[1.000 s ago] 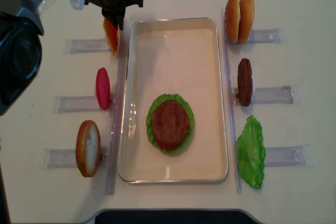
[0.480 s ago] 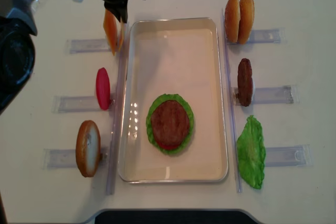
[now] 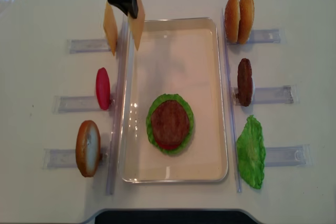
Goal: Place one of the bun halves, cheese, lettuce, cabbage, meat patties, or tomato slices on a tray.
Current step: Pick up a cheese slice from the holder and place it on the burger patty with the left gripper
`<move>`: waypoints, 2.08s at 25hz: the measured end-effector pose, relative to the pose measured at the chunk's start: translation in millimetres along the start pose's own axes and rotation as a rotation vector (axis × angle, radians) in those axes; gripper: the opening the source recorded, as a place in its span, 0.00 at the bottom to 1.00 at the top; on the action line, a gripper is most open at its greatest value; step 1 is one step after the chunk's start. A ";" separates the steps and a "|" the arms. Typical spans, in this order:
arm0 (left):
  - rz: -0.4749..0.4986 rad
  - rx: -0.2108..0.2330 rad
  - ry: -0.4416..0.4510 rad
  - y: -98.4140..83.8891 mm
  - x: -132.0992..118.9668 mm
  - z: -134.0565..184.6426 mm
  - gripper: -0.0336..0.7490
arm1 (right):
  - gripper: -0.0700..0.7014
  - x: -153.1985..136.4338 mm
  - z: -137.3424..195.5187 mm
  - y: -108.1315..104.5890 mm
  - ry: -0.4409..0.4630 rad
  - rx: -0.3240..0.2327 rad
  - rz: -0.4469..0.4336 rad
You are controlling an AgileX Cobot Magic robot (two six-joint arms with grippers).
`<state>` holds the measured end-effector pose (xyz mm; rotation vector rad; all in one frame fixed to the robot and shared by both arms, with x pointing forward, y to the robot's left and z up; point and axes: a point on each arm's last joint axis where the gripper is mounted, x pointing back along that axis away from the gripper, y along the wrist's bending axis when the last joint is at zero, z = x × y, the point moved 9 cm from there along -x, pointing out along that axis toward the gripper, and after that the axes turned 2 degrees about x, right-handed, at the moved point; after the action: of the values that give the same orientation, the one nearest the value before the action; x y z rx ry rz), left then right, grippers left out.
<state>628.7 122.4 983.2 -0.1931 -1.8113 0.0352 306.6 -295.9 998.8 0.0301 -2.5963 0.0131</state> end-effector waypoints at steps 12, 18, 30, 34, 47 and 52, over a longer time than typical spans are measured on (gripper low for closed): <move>0.266 0.012 -0.067 -13.8 33.2 97.6 0.08 | 0.86 0.0 0.0 0.0 0.000 0.000 0.000; 0.395 -0.015 -0.142 -17.7 46.9 140.2 0.08 | 0.86 0.0 0.0 0.0 0.000 0.000 0.000; 0.636 -0.134 -0.232 -36.2 17.0 189.5 0.08 | 0.86 0.0 0.0 0.0 0.000 0.000 0.000; 0.716 -0.146 -0.287 -45.5 18.1 186.0 0.08 | 0.86 0.0 0.0 0.0 0.000 0.000 0.000; 0.837 -0.067 -0.199 -44.6 -14.2 175.4 0.08 | 0.86 0.0 0.0 0.0 0.000 0.000 0.000; 0.879 -0.024 -0.124 -49.1 -32.8 178.6 0.08 | 0.86 0.0 0.0 0.0 0.000 0.000 0.000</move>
<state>458.4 83.1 913.6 -1.0059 -1.7194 0.6537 306.6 -295.9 998.8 0.0300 -2.5963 0.0132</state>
